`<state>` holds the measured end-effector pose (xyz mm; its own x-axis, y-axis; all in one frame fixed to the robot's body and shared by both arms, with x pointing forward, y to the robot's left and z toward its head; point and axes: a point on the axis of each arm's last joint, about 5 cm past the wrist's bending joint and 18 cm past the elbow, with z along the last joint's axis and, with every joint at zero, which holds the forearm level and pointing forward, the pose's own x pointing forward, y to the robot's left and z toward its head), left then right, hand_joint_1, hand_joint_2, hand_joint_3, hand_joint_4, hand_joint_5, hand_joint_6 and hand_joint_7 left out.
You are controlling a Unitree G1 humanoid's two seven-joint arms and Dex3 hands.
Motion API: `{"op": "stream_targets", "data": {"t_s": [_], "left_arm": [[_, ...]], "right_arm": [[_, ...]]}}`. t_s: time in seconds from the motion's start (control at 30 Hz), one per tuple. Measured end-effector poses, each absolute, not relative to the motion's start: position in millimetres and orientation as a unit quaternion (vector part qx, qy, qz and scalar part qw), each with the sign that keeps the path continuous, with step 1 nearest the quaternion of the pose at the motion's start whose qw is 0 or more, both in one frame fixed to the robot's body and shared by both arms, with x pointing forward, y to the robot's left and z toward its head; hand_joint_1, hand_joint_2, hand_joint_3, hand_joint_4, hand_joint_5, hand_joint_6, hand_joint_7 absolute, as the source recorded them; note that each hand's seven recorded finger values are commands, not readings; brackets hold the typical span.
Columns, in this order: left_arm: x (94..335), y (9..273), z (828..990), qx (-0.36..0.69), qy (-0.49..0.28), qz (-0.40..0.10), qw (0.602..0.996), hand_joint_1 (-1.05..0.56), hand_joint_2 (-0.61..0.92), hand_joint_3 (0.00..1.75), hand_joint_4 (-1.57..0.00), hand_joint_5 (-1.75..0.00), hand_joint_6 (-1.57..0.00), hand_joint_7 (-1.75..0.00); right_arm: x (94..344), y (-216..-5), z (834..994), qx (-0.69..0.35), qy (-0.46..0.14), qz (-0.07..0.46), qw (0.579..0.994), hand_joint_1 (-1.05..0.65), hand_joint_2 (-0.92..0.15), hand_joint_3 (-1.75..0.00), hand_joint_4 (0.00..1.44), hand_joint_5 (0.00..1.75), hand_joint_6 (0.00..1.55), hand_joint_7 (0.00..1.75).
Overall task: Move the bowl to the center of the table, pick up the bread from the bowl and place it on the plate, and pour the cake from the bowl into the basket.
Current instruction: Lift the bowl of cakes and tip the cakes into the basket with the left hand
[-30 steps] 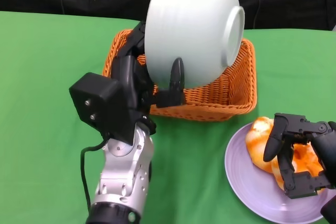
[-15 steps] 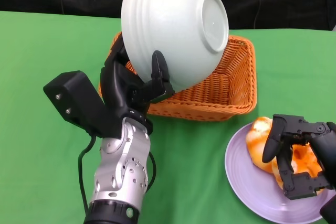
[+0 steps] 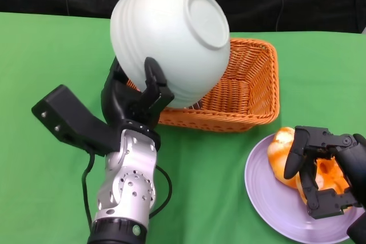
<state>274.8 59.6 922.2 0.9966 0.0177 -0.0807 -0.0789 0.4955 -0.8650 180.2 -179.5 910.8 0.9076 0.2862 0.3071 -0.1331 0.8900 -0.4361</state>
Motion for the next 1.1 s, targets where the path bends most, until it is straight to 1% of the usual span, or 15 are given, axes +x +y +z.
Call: {"op": "stream_targets", "data": {"t_s": [0.23, 0.37, 0.6, 0.83, 1.0, 1.1], "left_arm": [[275, 62, 919.5, -0.555, 0.066, 0.045, 0.828, -0.22, 0.30, 1.71, -1.10, -1.75, -0.82, -1.75], [275, 61, 919.3, -0.577, 0.078, 0.049, 0.811, -0.26, 0.29, 1.72, -1.11, -1.75, -0.82, -1.75], [276, 62, 926.7, -0.594, 0.076, 0.045, 0.799, -0.28, 0.29, 1.72, -1.10, -1.75, -0.82, -1.75], [276, 61, 927.3, -0.605, 0.084, 0.043, 0.791, -0.28, 0.29, 1.69, -1.10, -1.75, -0.81, -1.75], [276, 61, 928.8, -0.610, 0.082, 0.040, 0.787, -0.29, 0.33, 1.64, -1.10, -1.75, -0.78, -1.75], [276, 60, 929.7, -0.609, 0.081, 0.037, 0.788, -0.30, 0.34, 1.62, -1.10, -1.75, -0.78, -1.75]], "right_arm": [[180, -179, 910.8, -0.207, -0.185, 0.110, 0.954, 0.35, -0.21, -1.70, 1.03, 1.75, 0.88, 1.52], [180, -179, 910.7, -0.208, -0.185, 0.111, 0.954, 0.36, -0.21, -1.69, 1.03, 1.75, 0.88, 1.52], [180, -179, 910.7, -0.208, -0.185, 0.111, 0.954, 0.38, -0.21, -1.69, 1.02, 1.75, 0.88, 1.51], [180, -179, 910.7, -0.208, -0.185, 0.111, 0.954, 0.39, -0.21, -1.68, 1.03, 1.75, 0.89, 1.50], [180, -179, 910.7, -0.208, -0.185, 0.111, 0.954, 0.40, -0.22, -1.68, 1.02, 1.75, 0.89, 1.50], [180, -179, 910.7, -0.208, -0.185, 0.112, 0.954, 0.40, -0.22, -1.68, 1.02, 1.75, 0.89, 1.50]]}}
